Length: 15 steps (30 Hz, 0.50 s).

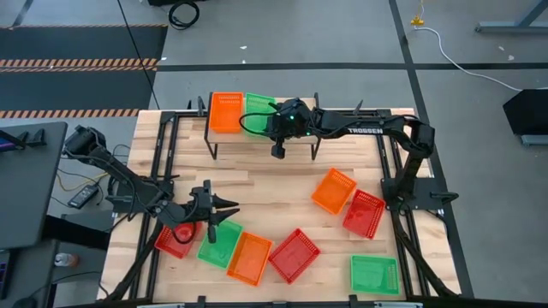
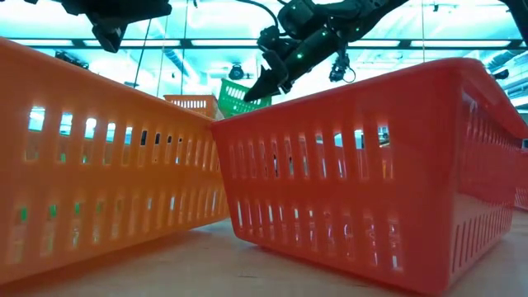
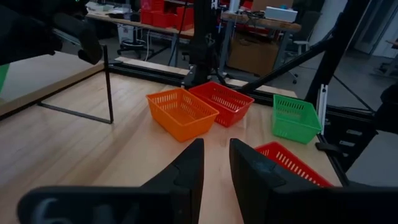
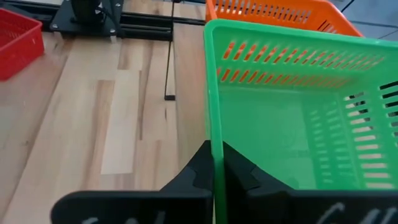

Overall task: Stack baskets on shelf by color
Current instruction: Put the top green bin on the shelf

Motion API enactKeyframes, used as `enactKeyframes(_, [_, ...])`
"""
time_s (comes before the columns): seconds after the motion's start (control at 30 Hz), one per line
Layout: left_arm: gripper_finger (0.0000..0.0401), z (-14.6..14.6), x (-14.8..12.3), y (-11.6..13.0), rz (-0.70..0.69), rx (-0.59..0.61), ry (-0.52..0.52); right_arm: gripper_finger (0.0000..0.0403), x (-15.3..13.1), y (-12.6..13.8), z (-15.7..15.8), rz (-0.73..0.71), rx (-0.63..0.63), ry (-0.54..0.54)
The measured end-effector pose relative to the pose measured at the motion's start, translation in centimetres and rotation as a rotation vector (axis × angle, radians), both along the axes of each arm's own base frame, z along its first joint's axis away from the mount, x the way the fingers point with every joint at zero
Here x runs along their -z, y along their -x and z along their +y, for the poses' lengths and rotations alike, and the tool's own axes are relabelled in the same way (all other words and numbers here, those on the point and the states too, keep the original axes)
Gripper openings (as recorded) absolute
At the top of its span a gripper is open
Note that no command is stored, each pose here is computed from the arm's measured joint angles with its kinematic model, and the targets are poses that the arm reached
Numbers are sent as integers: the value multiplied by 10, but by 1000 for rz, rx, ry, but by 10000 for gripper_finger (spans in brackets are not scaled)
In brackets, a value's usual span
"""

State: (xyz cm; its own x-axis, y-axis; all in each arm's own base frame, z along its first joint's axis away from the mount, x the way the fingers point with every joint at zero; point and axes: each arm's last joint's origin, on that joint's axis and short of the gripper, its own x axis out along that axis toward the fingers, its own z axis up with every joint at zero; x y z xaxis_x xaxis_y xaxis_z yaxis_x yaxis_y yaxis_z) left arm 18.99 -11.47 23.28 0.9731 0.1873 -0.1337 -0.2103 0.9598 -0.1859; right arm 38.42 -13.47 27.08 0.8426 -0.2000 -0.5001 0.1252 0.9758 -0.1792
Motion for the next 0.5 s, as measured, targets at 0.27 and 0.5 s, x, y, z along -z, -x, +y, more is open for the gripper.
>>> enactKeyframes(0.27, [82,0,0,0,1,0,-4,55,0,0,-1,9,34,15])
enactKeyframes(0.5, [82,0,0,0,1,0,-3,92,0,1,-2,14,67,27])
